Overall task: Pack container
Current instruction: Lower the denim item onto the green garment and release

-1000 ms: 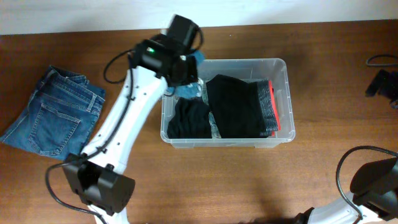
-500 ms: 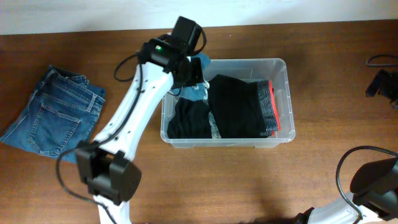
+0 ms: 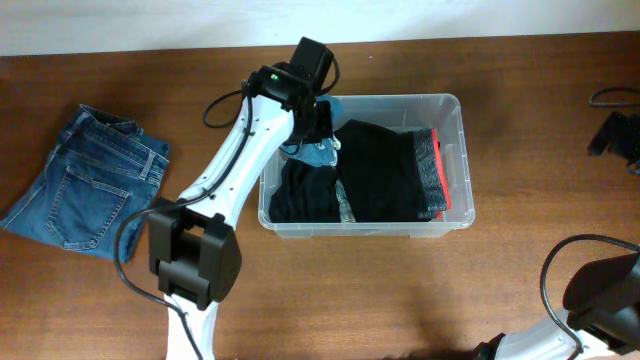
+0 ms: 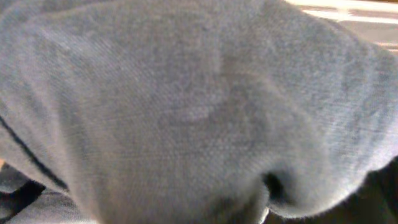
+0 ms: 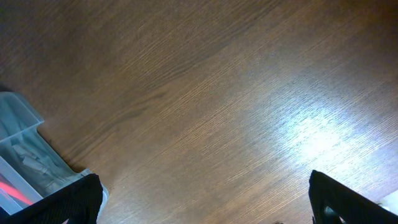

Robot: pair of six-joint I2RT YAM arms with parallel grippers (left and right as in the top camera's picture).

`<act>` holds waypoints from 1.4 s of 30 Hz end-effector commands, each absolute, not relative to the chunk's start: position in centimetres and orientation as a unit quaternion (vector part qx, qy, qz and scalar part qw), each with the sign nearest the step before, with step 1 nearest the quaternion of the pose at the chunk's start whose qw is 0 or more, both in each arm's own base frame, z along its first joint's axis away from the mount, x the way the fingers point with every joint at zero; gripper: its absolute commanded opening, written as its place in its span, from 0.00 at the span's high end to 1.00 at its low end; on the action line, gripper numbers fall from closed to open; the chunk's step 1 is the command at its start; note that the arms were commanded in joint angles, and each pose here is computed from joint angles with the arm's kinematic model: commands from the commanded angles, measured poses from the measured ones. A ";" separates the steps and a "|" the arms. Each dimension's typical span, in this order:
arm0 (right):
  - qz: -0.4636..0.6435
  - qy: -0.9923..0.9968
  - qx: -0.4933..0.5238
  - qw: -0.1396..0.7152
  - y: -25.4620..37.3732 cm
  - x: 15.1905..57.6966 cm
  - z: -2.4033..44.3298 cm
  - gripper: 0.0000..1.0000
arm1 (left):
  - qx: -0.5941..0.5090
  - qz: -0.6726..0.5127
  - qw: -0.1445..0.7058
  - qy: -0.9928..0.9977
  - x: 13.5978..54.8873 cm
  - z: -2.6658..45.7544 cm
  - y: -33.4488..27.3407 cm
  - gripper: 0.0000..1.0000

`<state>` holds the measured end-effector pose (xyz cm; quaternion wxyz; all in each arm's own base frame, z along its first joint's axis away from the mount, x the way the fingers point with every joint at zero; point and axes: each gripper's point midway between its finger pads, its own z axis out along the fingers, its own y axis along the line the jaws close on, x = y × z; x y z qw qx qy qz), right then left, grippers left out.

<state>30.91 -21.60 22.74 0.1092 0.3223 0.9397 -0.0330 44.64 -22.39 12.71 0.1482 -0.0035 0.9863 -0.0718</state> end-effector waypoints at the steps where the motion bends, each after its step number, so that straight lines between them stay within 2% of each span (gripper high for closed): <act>1: -0.041 0.936 0.327 0.121 -21.8 30.9 23.6 0.02 | 0.006 -0.066 0.133 0.989 44.7 11.0 -22.6 0.99; 11: -0.041 0.936 0.327 0.121 -21.8 30.9 23.6 0.02 | 0.005 -0.035 0.098 0.995 44.4 7.3 -21.9 0.99; 15: -0.041 0.936 0.327 0.121 -21.8 30.9 23.6 0.02 | 0.001 -0.030 0.091 0.995 44.6 6.4 -21.6 0.90; 16: -0.041 0.936 0.327 0.122 -21.8 30.9 23.6 0.02 | -0.001 -0.031 0.091 0.995 44.7 6.4 -21.4 0.79; 18: -0.041 0.936 0.327 0.121 -21.8 30.9 23.6 0.02 | -0.005 -0.031 0.092 0.995 44.9 6.5 -21.1 0.48; 19: -0.041 0.936 0.327 0.121 -21.8 30.9 23.6 0.02 | -0.007 -0.032 0.094 0.995 45.0 6.7 -20.9 0.38; 23: -0.041 0.936 0.327 0.121 -21.8 30.9 23.6 0.02 | -0.016 -0.033 0.099 0.994 45.4 7.9 -20.1 0.26; 36: -0.041 0.936 0.327 0.121 -21.8 30.9 23.6 0.02 | -0.020 -0.061 0.160 0.985 45.7 16.3 -19.8 0.23; 38: -0.041 0.936 0.327 0.121 -21.8 30.9 23.6 0.02 | -0.019 -0.062 0.160 0.985 45.6 16.5 -19.9 0.26; 40: -0.041 0.936 0.327 0.121 -21.8 30.9 23.6 0.02 | -0.018 -0.061 0.159 0.985 45.5 16.4 -20.0 0.33; 42: -0.040 0.936 0.327 0.121 -21.8 30.9 23.6 0.02 | -0.017 -0.060 0.157 0.986 45.4 16.4 -20.0 0.46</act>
